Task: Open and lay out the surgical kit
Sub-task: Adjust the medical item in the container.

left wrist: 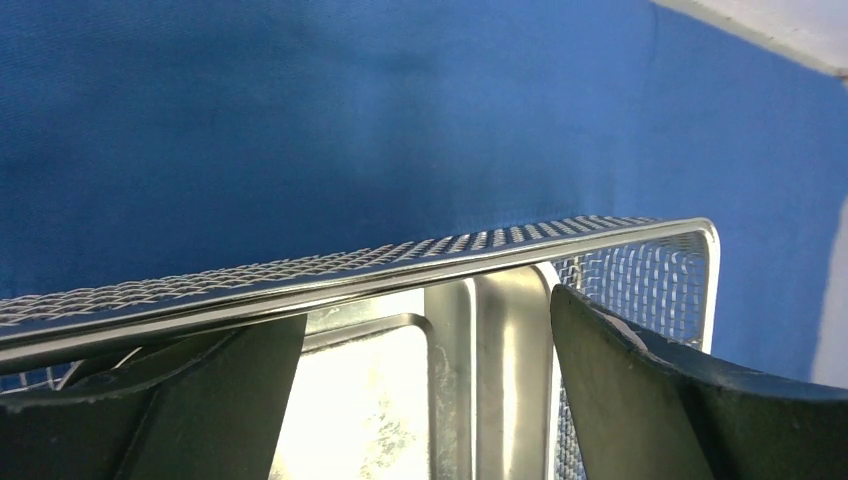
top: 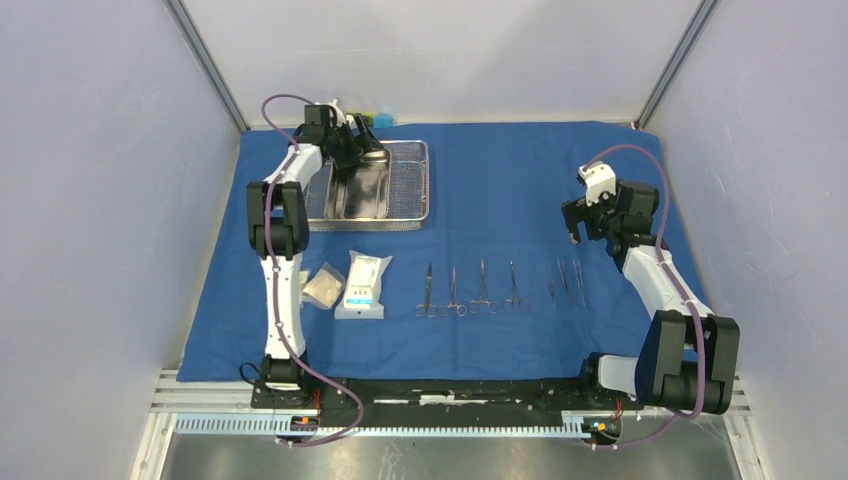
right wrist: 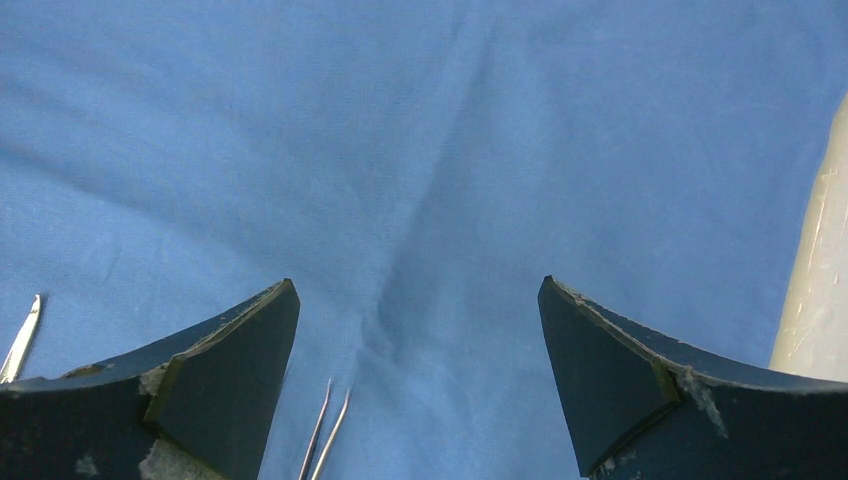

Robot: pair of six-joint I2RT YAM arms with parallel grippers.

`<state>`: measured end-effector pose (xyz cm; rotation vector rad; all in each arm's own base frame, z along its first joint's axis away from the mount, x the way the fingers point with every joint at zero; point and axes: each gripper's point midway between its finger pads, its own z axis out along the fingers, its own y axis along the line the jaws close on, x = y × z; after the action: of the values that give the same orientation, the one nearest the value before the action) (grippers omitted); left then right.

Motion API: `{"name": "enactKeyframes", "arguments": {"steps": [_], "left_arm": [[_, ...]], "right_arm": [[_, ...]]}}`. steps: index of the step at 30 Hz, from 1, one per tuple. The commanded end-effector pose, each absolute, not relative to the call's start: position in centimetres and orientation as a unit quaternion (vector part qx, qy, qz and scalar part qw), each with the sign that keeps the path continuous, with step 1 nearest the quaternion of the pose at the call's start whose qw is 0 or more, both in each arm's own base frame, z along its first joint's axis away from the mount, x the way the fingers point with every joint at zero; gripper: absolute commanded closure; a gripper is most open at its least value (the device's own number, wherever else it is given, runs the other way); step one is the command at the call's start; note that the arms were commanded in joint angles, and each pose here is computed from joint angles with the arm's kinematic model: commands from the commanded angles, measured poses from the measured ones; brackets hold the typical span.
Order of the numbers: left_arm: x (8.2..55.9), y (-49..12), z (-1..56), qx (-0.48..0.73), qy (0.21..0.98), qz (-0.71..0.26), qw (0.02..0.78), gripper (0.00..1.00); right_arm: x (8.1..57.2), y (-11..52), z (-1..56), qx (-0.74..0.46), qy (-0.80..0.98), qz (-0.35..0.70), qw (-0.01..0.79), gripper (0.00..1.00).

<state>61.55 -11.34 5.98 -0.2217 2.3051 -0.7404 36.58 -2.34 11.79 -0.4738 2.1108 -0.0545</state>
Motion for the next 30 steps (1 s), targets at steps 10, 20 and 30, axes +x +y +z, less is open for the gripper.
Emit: {"name": "enactKeyframes", "arguments": {"steps": [10,20,30], "left_arm": [[61.2,-12.5,8.4,-0.139,0.842,-0.398,0.337,0.04],[61.3,-13.2,9.0,-0.142,0.827,-0.427,0.337,0.05],[62.1,-13.9,9.3,-0.159,0.808,-0.442,0.356,0.05]], "right_arm": [[36.5,-2.4,11.3,-0.197,0.858,-0.024,0.474,0.02],[36.3,-2.2,10.9,-0.199,0.860,-0.017,0.469,0.02],[36.3,-1.9,10.6,-0.202,0.862,-0.008,0.465,0.02]]}}
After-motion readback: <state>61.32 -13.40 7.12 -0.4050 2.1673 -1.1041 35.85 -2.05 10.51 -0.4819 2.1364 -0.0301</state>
